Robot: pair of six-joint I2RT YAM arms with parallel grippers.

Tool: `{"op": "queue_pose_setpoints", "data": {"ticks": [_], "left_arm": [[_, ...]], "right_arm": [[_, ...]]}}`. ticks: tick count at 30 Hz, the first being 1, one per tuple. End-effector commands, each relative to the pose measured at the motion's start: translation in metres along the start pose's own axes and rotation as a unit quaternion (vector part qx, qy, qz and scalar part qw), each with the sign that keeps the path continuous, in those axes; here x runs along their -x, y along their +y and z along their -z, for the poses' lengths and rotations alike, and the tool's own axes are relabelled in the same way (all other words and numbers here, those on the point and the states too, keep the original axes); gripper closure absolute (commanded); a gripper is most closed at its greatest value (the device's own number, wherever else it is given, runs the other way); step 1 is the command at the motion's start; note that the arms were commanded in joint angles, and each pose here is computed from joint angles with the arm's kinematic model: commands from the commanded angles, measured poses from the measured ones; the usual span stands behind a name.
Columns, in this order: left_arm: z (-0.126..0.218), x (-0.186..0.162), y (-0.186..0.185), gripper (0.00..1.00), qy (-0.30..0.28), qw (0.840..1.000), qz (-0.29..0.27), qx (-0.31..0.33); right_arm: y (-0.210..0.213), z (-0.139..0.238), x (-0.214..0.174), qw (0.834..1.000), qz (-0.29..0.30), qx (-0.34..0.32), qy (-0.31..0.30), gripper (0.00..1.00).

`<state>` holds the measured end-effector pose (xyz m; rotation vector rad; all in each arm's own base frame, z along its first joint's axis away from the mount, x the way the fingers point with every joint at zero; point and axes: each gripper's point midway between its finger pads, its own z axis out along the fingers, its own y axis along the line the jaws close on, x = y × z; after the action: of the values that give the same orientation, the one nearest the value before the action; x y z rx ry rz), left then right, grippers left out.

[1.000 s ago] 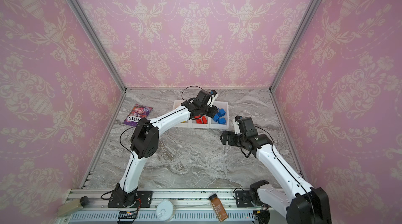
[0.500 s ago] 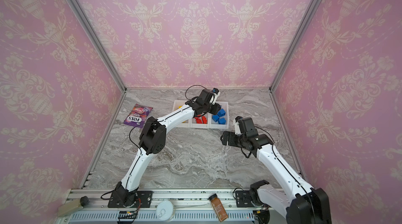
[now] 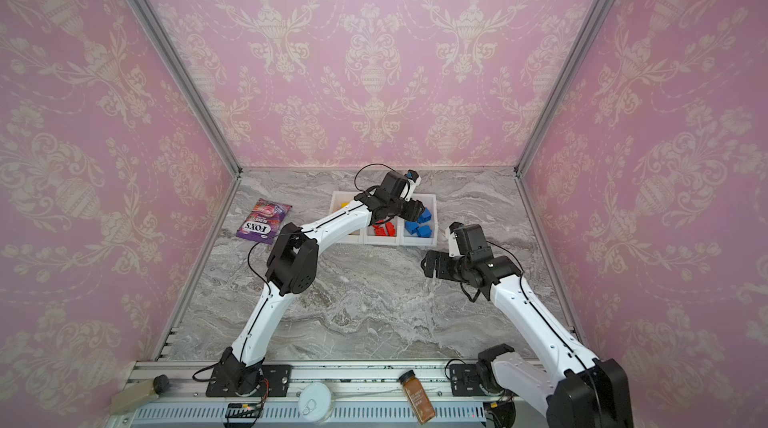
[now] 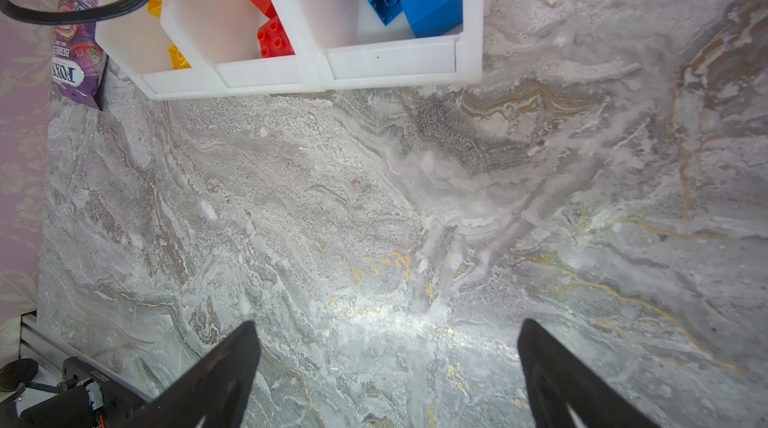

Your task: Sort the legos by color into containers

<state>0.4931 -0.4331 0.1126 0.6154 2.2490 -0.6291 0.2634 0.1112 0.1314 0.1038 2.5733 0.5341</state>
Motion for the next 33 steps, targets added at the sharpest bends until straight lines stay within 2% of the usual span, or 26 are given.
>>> {"op": "queue_pose_setpoints", "data": {"ticks": [1,11,20,26,33], "left_arm": [[0.034,0.034,-0.009,0.35,-0.049,0.999,-0.013,-0.010],[0.079,0.037,-0.020,0.26,-0.085,0.996,-0.004,-0.027],[0.141,-0.012,-0.004,0.12,-0.087,0.996,-0.002,0.013],[0.192,-0.042,0.025,0.01,-0.100,0.991,-0.001,0.084],[0.237,-0.073,0.085,0.01,-0.102,0.981,0.034,0.159]], "right_arm": [[0.003,0.003,0.008,1.000,-0.005,0.002,-0.007,0.02],[0.002,0.002,0.016,1.000,0.004,-0.008,-0.012,0.02],[-0.002,0.000,0.033,0.999,0.023,-0.031,-0.026,0.00],[-0.008,-0.003,0.049,0.998,0.028,-0.045,-0.041,0.00],[-0.024,-0.005,0.076,0.991,0.048,-0.094,-0.083,0.00]]}}
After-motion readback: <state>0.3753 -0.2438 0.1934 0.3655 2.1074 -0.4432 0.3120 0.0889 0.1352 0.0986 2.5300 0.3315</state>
